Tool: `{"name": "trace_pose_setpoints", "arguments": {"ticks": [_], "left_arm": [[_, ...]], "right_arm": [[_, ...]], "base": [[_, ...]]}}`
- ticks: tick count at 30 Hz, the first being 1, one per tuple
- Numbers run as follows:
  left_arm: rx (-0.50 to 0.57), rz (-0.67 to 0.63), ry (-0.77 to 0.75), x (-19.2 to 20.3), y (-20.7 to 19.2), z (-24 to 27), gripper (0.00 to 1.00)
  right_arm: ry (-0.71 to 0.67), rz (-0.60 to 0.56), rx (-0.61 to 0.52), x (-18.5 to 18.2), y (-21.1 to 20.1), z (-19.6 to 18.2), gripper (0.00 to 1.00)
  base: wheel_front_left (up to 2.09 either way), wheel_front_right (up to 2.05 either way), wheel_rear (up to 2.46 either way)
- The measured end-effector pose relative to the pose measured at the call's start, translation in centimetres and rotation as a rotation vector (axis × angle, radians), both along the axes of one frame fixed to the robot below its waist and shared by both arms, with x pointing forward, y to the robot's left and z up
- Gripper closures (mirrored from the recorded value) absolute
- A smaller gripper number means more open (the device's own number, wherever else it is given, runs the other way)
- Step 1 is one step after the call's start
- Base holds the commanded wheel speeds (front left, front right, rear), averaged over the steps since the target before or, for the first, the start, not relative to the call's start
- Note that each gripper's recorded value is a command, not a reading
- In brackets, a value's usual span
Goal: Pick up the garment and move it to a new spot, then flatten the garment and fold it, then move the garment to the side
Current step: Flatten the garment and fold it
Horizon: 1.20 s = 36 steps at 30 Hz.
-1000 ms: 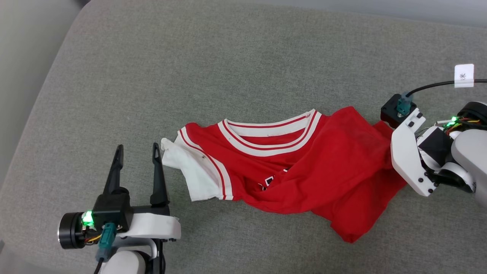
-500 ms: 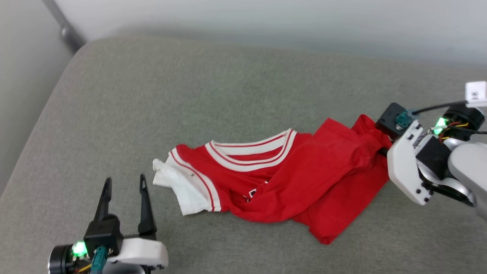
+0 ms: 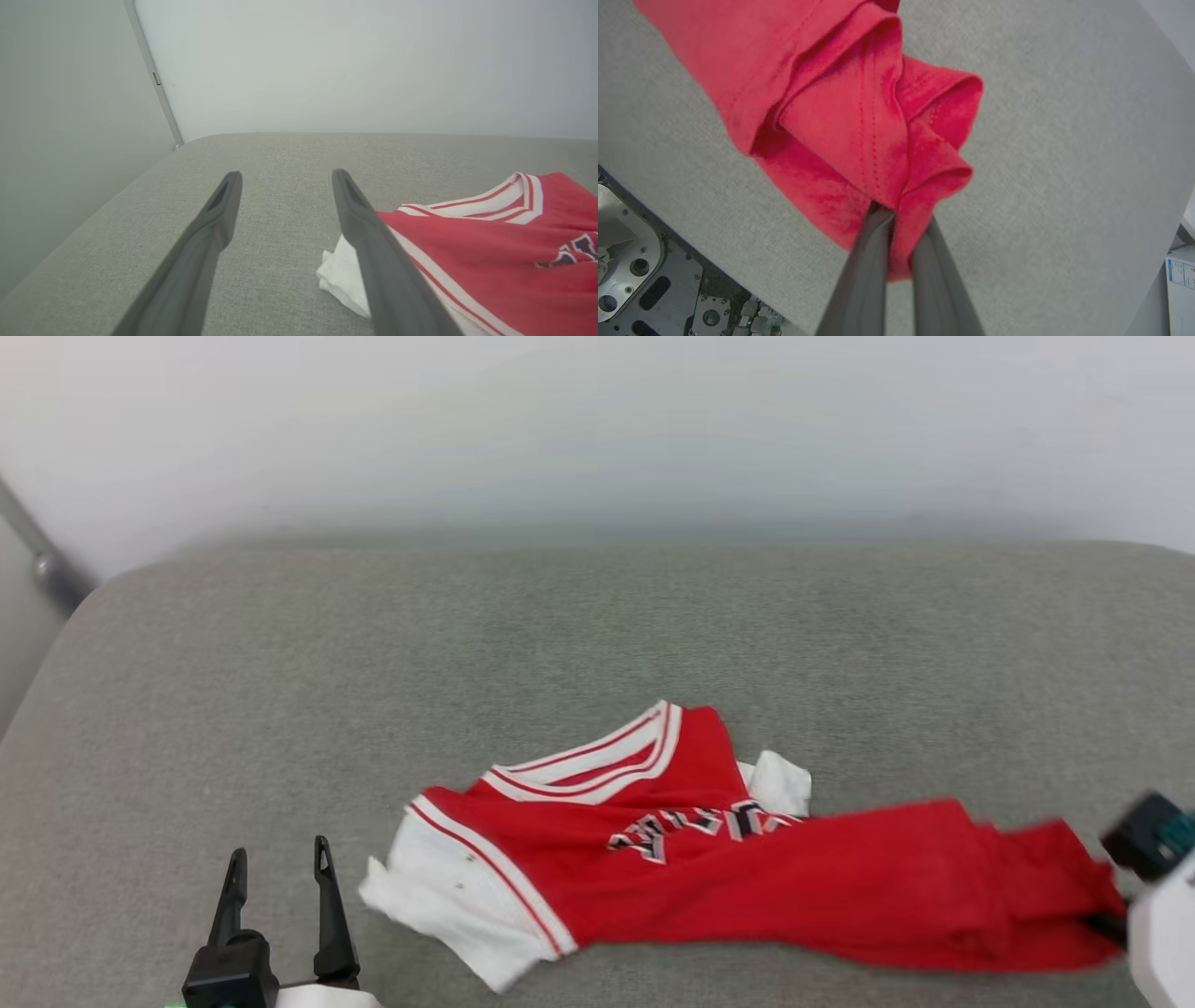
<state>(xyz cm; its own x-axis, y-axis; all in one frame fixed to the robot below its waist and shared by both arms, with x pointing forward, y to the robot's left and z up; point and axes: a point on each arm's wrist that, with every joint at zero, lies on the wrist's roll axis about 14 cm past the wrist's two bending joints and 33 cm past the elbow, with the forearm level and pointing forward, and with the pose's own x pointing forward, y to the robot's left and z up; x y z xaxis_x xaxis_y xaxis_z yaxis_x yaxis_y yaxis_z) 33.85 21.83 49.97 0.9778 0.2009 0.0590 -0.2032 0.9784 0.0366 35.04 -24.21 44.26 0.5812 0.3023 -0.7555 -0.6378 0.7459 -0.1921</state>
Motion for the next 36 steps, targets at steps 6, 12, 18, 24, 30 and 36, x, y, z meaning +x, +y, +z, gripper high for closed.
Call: {"name": "trace_pose_setpoints", "arguments": {"ticks": [6, 12, 18, 24, 30, 36], "left_arm": [[0.003, -0.020, 0.000, 0.4, -0.4, 0.0, 0.00], [0.005, -0.028, 0.006, 0.3, -0.6, -0.2, 0.00], [0.016, -0.027, 0.003, -0.2, -0.3, -0.1, 0.00], [0.023, -0.033, 0.003, -0.6, -0.6, -0.1, 0.00], [0.028, -0.030, 0.001, -0.8, -0.6, 0.0, 0.00], [0.036, -0.032, -0.004, -0.3, -0.7, 0.2, 0.00]], "right_arm": [[0.145, -0.189, 0.013, -5.9, -4.4, -5.0, 1.00], [0.168, -0.270, 0.045, -7.7, -4.8, -7.3, 0.07], [-0.024, -0.290, 0.116, -4.1, -4.7, -4.0, 0.00], [-0.286, -0.247, 0.151, 1.4, -4.5, 3.3, 0.00], [-0.480, -0.124, 0.177, 6.2, -0.5, 11.1, 0.00], [-0.401, 0.045, 0.102, 7.8, 5.7, 11.7, 0.00]], "base": [[0.00, 0.00, 0.00], [0.00, 0.00, 0.00], [0.00, 0.00, 0.00], [0.00, 0.00, 0.00], [0.00, 0.00, 0.00], [0.00, 0.00, 0.00]]}}
